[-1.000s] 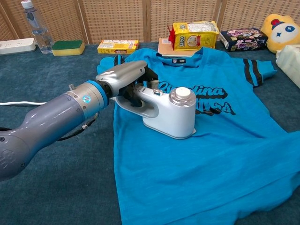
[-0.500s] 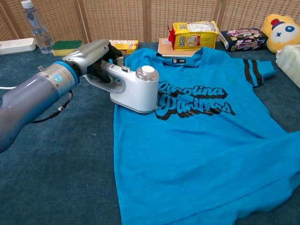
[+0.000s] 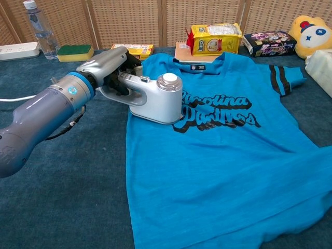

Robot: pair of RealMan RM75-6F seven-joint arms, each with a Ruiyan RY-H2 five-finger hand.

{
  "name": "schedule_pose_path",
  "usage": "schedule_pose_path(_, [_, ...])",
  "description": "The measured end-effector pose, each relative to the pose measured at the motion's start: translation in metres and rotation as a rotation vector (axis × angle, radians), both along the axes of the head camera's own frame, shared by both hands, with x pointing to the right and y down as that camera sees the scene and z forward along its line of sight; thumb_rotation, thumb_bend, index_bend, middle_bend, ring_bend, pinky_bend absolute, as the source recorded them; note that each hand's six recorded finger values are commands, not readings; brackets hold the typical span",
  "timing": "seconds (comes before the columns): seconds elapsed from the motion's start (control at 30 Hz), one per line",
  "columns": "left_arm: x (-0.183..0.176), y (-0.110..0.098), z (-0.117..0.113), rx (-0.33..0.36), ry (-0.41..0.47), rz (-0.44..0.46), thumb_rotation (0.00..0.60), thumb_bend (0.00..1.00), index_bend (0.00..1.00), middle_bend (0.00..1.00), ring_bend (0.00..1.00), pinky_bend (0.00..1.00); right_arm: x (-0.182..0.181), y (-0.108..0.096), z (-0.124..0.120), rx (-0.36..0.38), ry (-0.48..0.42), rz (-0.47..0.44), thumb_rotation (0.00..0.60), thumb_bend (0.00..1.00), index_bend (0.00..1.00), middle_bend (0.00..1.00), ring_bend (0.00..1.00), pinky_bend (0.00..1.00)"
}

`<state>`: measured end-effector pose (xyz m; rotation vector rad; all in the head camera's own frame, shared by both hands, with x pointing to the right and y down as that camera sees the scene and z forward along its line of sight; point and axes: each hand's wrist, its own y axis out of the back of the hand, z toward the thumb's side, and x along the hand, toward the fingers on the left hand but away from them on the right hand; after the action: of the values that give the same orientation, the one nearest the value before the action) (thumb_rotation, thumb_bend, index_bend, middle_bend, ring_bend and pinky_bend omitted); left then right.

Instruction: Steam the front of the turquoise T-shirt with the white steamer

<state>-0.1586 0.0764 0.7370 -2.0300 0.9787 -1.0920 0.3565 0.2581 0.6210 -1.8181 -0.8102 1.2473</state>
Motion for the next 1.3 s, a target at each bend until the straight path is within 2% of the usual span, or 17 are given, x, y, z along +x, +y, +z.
schedule_pose_path(0.33, [0.052, 0.013, -0.003, -0.002, 0.03, 0.067, 0.6, 0.42, 0.59, 0.7, 0.65, 0.73, 0.003, 0.0, -0.001, 0.002, 0.003, 0.009, 0.6, 0.62, 0.65, 0.62, 0.71, 0.88])
schedule_pose_path(0.73, [0.084, 0.034, -0.011, -0.016, 0.073, 0.146, 0.6, 0.42, 0.59, 0.7, 0.65, 0.73, 0.004, 0.0, -0.001, 0.002, 0.003, 0.012, 0.6, 0.62, 0.66, 0.62, 0.71, 0.88])
schedule_pose_path(1.07, [0.062, 0.031, -0.01, -0.005, 0.053, 0.149, 0.6, 0.42, 0.59, 0.7, 0.65, 0.73, 0.003, 0.002, -0.002, -0.004, 0.008, 0.005, 0.6, 0.61, 0.66, 0.62, 0.71, 0.88])
schedule_pose_path(1.3, [0.024, 0.015, -0.012, 0.02, 0.015, 0.112, 0.6, 0.42, 0.59, 0.7, 0.65, 0.73, 0.004, 0.007, -0.001, -0.024, 0.025, -0.007, 0.6, 0.62, 0.66, 0.62, 0.71, 0.88])
